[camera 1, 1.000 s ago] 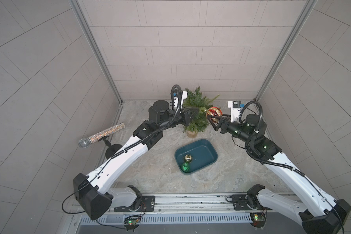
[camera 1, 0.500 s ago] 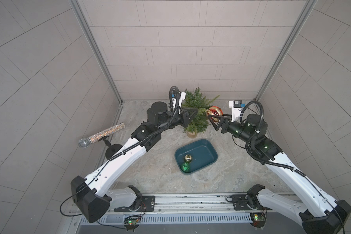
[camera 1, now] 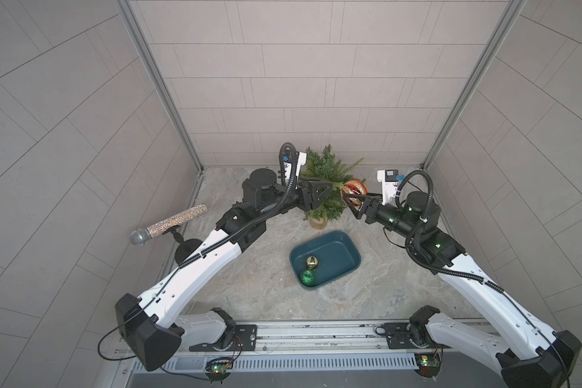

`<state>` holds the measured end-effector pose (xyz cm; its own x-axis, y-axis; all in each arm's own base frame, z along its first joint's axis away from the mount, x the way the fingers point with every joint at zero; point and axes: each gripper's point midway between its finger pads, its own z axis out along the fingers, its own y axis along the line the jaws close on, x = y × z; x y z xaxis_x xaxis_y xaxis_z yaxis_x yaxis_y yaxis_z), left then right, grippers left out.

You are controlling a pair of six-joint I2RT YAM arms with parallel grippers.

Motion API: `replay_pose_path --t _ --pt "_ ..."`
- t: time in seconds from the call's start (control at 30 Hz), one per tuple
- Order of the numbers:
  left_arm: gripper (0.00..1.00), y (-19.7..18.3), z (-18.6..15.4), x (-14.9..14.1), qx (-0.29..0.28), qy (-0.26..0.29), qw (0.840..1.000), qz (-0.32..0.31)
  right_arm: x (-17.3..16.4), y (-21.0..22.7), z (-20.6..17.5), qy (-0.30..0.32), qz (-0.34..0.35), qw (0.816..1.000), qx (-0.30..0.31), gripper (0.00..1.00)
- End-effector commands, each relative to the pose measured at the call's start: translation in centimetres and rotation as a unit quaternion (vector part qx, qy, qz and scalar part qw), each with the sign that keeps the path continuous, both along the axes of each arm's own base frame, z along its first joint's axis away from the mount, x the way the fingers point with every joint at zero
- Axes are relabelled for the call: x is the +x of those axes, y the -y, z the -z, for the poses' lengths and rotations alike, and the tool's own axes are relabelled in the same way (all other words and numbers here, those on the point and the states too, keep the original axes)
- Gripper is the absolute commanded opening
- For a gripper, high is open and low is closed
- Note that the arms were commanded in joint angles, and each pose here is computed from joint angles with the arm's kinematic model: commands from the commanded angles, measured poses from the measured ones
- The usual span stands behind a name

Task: Decorate the small christmas tree with ornaments
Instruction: Hang an ornament on the christmas tree.

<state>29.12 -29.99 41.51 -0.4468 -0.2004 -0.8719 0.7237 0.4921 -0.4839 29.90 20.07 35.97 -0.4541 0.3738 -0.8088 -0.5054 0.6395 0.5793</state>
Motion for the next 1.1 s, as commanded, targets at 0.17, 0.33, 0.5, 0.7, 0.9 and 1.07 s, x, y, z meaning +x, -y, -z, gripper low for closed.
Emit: replay_pose_path --t 0.17,0.33,0.5,0.7,0.9,1.07 --pt "0.72 0.1 -1.8 -0.5 0.053 0.054 0.997 -0.026 -0.8 0.1 -2.0 0.025 -0.009 0.999 0.034 0.78" --pt "0.74 0.5 -1.3 -0.3 0.090 0.066 0.993 -0.038 -1.1 0.0 -2.6 0.032 -0.015 0.998 0.043 0.78" --pt "0.75 0.4 -1.0 0.2 0.136 0.089 0.984 -0.070 -1.1 -0.1 -2.5 0.030 -0.017 0.998 0.045 0.78" --pt "0.76 0.9 -0.8 0.5 0.150 0.097 0.981 -0.076 -1.1 -0.1 -2.2 0.028 -0.019 0.998 0.044 0.78" --pt "0.77 1.4 -1.3 1.1 0.147 0.104 0.980 -0.087 -1.2 -0.3 -2.0 0.026 -0.023 0.998 0.048 0.78" --pt "0.76 1.5 -1.2 1.9 0.152 0.105 0.978 -0.100 -1.4 -0.2 -1.8 0.025 -0.024 0.998 0.050 0.78"
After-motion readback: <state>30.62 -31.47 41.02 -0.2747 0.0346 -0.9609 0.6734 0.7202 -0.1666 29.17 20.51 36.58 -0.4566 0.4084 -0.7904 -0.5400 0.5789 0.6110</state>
